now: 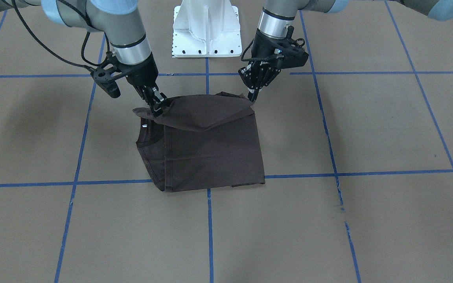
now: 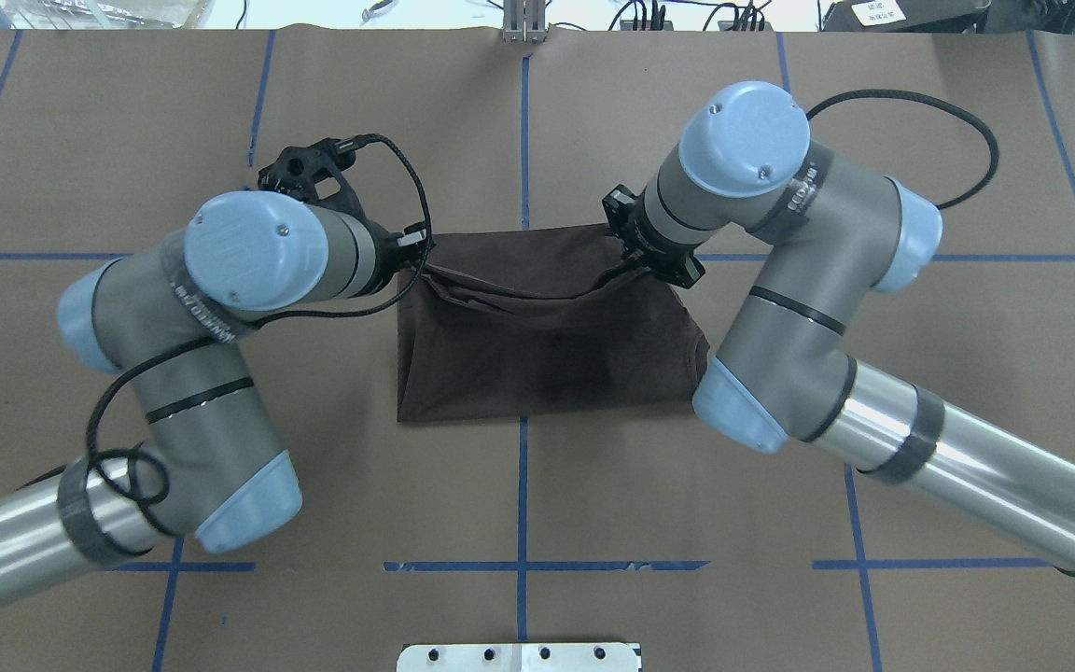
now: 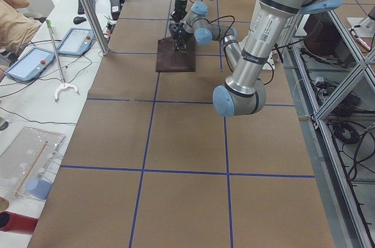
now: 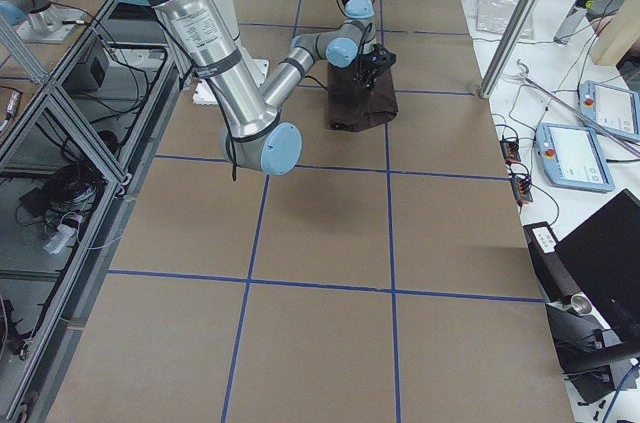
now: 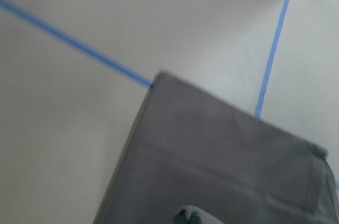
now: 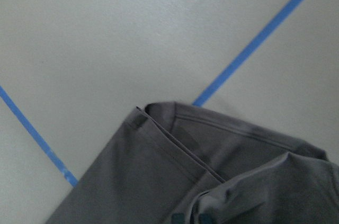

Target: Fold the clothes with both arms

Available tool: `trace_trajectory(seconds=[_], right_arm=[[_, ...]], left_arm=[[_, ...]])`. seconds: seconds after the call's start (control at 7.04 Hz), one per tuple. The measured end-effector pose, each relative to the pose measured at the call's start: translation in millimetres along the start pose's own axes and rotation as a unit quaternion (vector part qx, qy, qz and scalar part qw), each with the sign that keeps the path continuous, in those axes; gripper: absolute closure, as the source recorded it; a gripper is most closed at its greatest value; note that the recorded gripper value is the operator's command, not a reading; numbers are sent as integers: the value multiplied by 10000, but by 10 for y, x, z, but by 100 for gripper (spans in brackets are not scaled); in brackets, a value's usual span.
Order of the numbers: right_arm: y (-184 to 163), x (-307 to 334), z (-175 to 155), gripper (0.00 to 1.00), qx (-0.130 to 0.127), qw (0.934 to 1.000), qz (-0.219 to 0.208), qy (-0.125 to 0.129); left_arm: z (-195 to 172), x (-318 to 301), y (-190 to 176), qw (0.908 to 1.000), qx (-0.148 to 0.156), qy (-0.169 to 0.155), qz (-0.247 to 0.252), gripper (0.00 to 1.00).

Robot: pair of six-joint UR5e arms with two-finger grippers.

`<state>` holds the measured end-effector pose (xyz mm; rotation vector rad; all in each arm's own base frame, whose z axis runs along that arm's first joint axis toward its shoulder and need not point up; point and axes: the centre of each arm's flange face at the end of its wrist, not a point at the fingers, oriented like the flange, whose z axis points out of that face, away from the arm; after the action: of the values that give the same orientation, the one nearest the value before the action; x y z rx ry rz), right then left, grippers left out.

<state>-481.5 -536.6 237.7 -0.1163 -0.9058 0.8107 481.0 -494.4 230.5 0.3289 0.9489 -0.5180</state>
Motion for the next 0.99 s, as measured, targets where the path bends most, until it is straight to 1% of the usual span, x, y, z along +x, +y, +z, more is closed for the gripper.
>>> trace_trajectory(seconds=[0.14, 0.28, 0.43, 0.57, 0.71, 0.85, 0.99], right_arm=[[-349, -312, 324, 0, 75, 9995, -298, -61], [-757, -573, 431, 0, 72, 9984, -554, -134], [-1094, -673, 351, 0, -45, 9975, -682, -179], [-1335, -622, 269, 0, -138, 9972, -706, -195], [-1579, -409, 203, 0, -151, 9969, -754, -194], [-1886, -77, 132, 0, -127, 9956, -909, -164], [-2300, 370, 26, 0, -98, 9927, -1197, -104]], left_arm=[[419, -47, -418, 9989, 354, 33, 317, 0], [590, -84, -796, 9971, 598, 101, 466, 0], [580, -98, -969, 9964, 653, 186, 511, 0], [468, -166, -1036, 9961, 620, 295, 554, 0], [286, -345, -1110, 9950, 545, 396, 741, 0], [63, -647, -1259, 9919, 410, 459, 1115, 0], [-178, -1110, -1527, 9857, 191, 458, 1608, 0]])
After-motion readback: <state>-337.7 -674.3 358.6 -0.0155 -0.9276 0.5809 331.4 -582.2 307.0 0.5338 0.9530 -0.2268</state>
